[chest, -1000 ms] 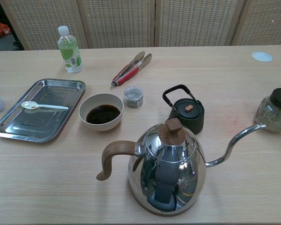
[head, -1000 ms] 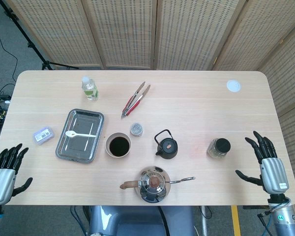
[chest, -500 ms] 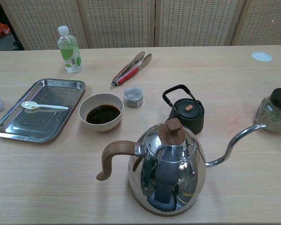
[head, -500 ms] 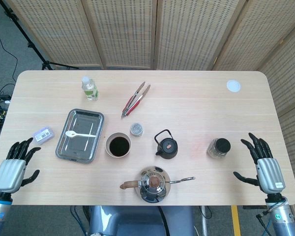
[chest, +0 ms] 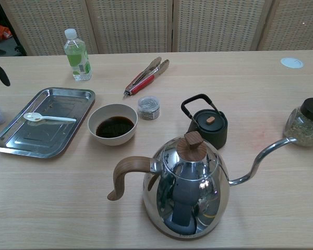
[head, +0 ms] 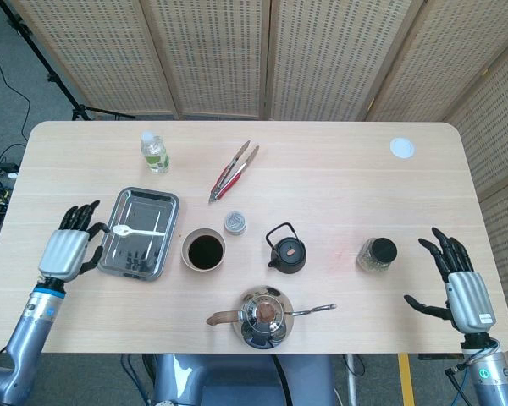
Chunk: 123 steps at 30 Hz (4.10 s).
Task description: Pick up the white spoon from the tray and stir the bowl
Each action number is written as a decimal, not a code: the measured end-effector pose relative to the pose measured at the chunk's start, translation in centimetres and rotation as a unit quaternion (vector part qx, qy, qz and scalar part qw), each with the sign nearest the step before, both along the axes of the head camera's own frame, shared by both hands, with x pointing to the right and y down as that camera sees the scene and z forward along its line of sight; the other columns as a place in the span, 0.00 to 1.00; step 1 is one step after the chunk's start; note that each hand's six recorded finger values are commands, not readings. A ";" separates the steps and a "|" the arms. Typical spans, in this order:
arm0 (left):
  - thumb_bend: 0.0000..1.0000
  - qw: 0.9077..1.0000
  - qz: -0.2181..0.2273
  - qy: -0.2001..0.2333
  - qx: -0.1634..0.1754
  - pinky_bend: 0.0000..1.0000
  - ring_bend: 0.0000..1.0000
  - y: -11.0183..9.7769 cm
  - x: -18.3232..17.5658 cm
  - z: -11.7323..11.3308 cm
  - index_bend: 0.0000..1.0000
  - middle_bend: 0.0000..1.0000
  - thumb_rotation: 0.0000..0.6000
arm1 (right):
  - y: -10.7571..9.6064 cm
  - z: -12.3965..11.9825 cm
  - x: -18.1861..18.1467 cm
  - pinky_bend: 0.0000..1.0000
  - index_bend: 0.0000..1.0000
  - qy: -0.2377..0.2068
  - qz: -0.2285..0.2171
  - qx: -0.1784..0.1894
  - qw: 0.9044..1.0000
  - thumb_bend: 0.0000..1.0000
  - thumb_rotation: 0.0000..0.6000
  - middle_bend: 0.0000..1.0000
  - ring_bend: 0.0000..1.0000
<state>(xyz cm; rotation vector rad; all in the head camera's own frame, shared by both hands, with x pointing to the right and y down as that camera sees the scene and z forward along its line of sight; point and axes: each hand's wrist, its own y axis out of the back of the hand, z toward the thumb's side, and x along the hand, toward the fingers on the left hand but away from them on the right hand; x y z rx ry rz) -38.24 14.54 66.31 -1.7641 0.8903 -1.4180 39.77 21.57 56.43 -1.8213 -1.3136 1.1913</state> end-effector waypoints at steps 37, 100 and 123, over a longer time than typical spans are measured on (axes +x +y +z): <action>0.34 0.996 -0.029 0.033 -0.073 0.00 0.00 -4.8 6.7 9.6 0.50 0.00 1.00 | -0.7 1.2 1.4 0.00 0.11 -0.003 0.022 -0.022 1.000 0.00 1.00 0.00 0.00; 0.41 0.994 -0.027 0.000 -0.105 0.00 0.00 -3.8 8.2 14.2 0.51 0.00 1.00 | -0.7 1.2 1.5 0.00 0.11 -0.014 0.018 -0.021 1.000 0.00 1.00 0.00 0.00; 0.44 0.996 -0.042 0.014 -0.080 0.00 0.00 -4.4 7.1 13.0 0.69 0.00 1.00 | -0.6 1.2 1.6 0.00 0.11 -0.017 0.018 -0.023 0.999 0.00 1.00 0.00 0.00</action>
